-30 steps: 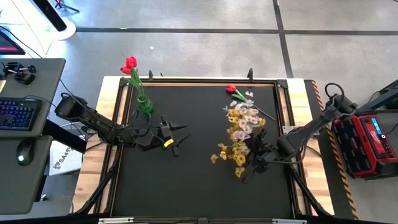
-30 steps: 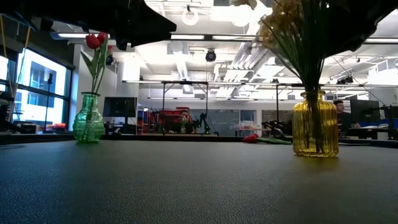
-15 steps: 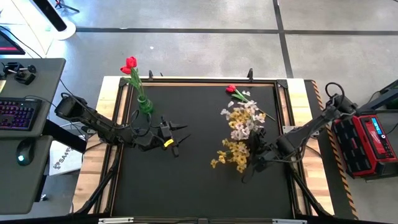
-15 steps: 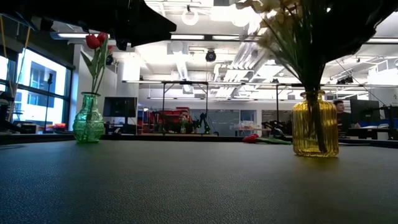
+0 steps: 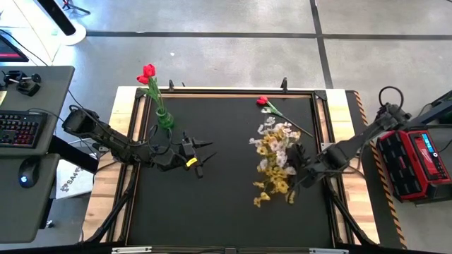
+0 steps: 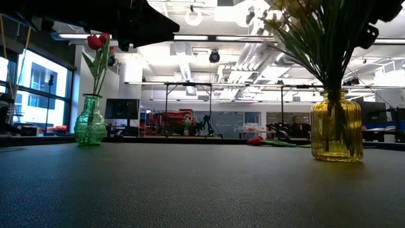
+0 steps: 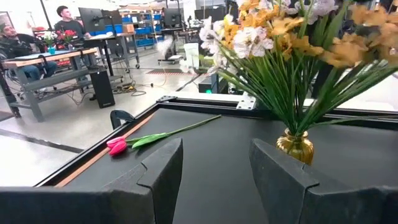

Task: Sort flowers into vase by color
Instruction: Put the white flower into the yellow vase

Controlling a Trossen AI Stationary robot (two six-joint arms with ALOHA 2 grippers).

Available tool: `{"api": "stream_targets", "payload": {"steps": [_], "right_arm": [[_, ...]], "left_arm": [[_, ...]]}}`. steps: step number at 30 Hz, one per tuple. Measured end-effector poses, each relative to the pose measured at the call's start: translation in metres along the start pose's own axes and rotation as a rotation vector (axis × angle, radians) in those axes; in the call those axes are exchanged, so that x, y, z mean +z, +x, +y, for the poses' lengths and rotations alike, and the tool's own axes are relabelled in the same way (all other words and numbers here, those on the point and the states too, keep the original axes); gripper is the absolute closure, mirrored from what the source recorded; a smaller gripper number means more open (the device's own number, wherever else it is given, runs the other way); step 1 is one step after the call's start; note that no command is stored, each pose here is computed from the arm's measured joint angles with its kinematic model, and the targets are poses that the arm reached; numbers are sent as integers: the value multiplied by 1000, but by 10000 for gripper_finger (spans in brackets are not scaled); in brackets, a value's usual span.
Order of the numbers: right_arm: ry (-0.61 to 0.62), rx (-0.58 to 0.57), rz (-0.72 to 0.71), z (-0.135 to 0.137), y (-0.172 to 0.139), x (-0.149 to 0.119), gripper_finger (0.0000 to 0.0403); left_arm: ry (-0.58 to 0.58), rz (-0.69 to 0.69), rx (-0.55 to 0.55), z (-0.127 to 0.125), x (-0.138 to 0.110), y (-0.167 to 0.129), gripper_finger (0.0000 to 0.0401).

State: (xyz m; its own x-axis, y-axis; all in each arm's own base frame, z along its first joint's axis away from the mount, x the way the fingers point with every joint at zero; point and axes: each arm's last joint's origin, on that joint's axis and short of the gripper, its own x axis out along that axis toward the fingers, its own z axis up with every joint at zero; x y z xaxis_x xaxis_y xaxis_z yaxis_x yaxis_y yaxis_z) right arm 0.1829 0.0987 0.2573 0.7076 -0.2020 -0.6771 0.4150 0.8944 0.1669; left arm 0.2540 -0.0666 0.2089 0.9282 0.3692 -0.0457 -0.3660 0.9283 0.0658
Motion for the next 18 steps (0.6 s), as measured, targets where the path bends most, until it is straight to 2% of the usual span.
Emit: {"api": "stream_targets", "payload": {"steps": [7,13,18], "right_arm": [[24,30,-34,-6,-11,5,196],[17,33,-36,-6,-12,5,199],[16,53,-52,-8,-19,10,199]], "left_arm": [[0,0,-2,0,0,0,227],[38,1,-71,-3,-1,0,227],[42,3,-74,-3,-2,0,227]]}}
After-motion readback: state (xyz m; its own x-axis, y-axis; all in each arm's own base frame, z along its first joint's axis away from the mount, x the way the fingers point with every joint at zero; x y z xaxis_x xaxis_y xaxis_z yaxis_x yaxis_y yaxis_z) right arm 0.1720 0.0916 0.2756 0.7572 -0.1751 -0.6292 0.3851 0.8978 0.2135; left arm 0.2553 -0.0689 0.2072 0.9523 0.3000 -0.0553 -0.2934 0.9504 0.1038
